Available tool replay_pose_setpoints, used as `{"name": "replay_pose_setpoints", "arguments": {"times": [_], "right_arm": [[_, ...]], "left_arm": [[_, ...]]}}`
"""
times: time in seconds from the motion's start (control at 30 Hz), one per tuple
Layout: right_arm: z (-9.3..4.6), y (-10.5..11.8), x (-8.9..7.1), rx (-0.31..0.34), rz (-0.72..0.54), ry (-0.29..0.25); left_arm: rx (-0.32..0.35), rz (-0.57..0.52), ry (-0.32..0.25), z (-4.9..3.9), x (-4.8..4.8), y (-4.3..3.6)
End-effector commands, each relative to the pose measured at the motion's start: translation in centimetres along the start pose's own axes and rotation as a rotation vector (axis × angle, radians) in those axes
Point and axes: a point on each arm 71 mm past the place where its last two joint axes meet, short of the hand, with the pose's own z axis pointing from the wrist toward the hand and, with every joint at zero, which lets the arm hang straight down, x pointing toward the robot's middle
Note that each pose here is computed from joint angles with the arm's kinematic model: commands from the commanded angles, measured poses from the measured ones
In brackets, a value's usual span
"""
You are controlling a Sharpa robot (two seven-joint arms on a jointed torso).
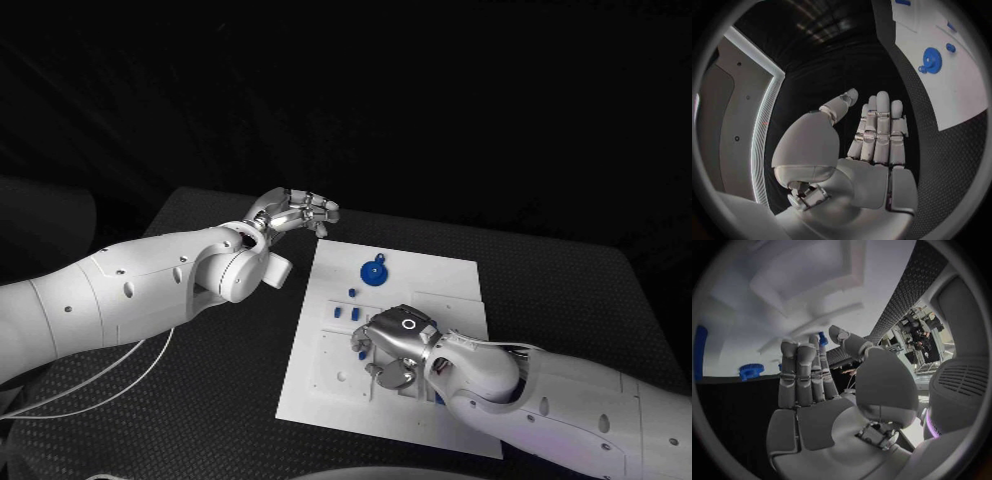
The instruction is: Assemble the parts on the task board
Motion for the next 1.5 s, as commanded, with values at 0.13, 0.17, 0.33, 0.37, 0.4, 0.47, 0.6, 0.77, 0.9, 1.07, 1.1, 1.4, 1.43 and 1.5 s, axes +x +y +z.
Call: {"name": "replay_pose_setpoints", "arguments": {"times": [0.13,0.17,0.33,0.37,0.4,0.47,0.6,0.77,0.9,1.07,1.1,1.4,1.43,1.5], "right_arm": [[-0.7,-0.4,-0.8,0.007,0.020,-0.058],[-0.7,-0.4,-1.0,0.007,0.023,-0.069],[-1.0,-0.6,-2.5,0.004,0.046,-0.120],[-1.0,-0.7,-2.8,0.007,0.056,-0.125],[-1.1,-0.8,-3.2,0.012,0.067,-0.129],[-1.3,-1.2,-4.1,0.018,0.067,-0.138],[-2.0,-3.1,-6.5,0.062,0.100,-0.125],[-3.1,-5.7,-8.7,0.119,0.119,-0.089],[-4.3,-7.3,-9.4,0.158,0.100,-0.045],[-5.2,-8.5,-9.1,0.194,0.078,0.013],[-5.3,-8.7,-9.0,0.202,0.070,0.025],[-6.2,-9.5,-7.4,0.230,0.006,0.096],[-6.3,-9.5,-7.1,0.230,0.003,0.103],[-6.3,-9.5,-6.7,0.231,0.000,0.113]], "left_arm": [[0.007,-0.005,0.000,-0.01,-0.17,-0.05],[0.007,-0.005,-0.001,-0.01,-0.20,-0.04],[0.007,-0.004,-0.003,0.02,-0.25,-0.03],[0.008,-0.004,-0.003,0.03,-0.25,-0.03],[0.008,-0.004,-0.003,0.03,-0.25,-0.03],[0.008,-0.004,-0.004,0.02,-0.29,-0.02],[0.008,-0.002,-0.008,-0.01,-0.45,0.01],[0.010,-0.001,-0.010,0.03,-0.49,0.02],[0.010,-0.001,-0.010,0.06,-0.51,0.03],[0.011,-0.001,-0.011,0.13,-0.54,0.05],[0.011,-0.001,-0.010,0.13,-0.53,0.05],[0.011,0.000,-0.012,0.09,-0.60,0.05],[0.011,-0.001,-0.011,0.09,-0.61,0.05],[0.011,-0.001,-0.011,0.07,-0.61,0.05]]}}
